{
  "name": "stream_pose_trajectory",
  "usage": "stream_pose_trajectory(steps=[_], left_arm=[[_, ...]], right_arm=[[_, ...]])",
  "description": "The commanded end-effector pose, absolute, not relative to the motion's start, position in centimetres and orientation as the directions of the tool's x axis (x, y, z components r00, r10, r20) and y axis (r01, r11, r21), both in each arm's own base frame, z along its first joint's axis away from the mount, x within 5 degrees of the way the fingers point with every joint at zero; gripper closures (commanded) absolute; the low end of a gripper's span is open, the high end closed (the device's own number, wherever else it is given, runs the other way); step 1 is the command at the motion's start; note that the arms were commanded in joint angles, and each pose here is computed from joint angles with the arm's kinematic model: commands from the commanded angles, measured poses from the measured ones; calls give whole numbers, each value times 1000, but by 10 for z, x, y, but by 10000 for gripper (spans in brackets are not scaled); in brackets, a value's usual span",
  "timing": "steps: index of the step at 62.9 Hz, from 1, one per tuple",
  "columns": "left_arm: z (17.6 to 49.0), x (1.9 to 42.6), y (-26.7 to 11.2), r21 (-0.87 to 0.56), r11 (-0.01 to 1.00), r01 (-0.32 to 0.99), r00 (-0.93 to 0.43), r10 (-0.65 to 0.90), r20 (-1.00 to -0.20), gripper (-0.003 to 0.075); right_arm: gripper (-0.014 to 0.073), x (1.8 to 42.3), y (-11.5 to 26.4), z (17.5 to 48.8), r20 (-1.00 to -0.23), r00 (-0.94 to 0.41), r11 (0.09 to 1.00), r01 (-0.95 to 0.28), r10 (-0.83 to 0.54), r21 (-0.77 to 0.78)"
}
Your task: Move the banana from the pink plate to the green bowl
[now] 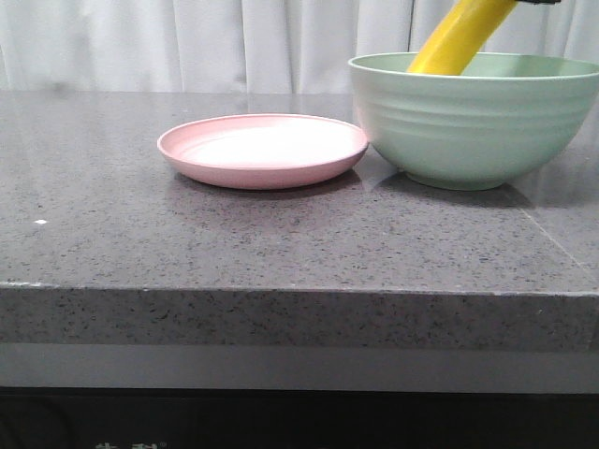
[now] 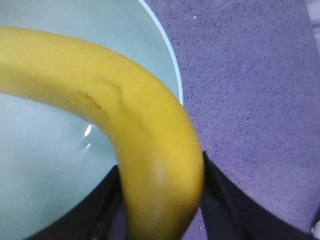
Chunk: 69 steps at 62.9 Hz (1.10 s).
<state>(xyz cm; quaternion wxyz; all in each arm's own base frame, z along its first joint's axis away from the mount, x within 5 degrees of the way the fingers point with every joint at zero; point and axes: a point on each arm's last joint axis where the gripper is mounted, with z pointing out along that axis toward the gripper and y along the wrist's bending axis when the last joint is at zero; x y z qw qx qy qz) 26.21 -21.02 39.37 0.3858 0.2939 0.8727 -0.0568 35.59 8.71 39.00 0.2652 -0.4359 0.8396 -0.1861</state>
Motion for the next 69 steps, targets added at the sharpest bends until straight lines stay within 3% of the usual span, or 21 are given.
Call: stream_pose_trajectory(steps=[1,21,25,39,49,54,69], left_arm=[[419,255,-208,118,823,556,-449,416,-791,108],[419,255,-208,118,823,556,-449,416,-791,108],[419,255,-208,118,823,556,-449,416,-791,108],[419,255,-208,118,823,556,-449,416,-791,108],[419,255,-208,118,823,556,-449,416,-791,108],[419,255,-208,118,823,556,-449,416,-791,108],[419,255,-208,118,823,556,-449,416,-791,108]], right_arm=[[571,348,82,416,-341,-440,552,-576,-831,-603],[554,347,83,415,-342,-443,557,-583,-828,-592],[513,347,83,415,-346,-445,561,-582,-826,-589],[253,347,83,415,-350,-446,564,-580,-824,-588],[228,348,83,415,-354,-446,567,-577,-822,-588],[218,349,84,417,-395,-454,600,-548,-798,-583],[123,350,84,417,-409,-461,615,-537,-787,-577]])
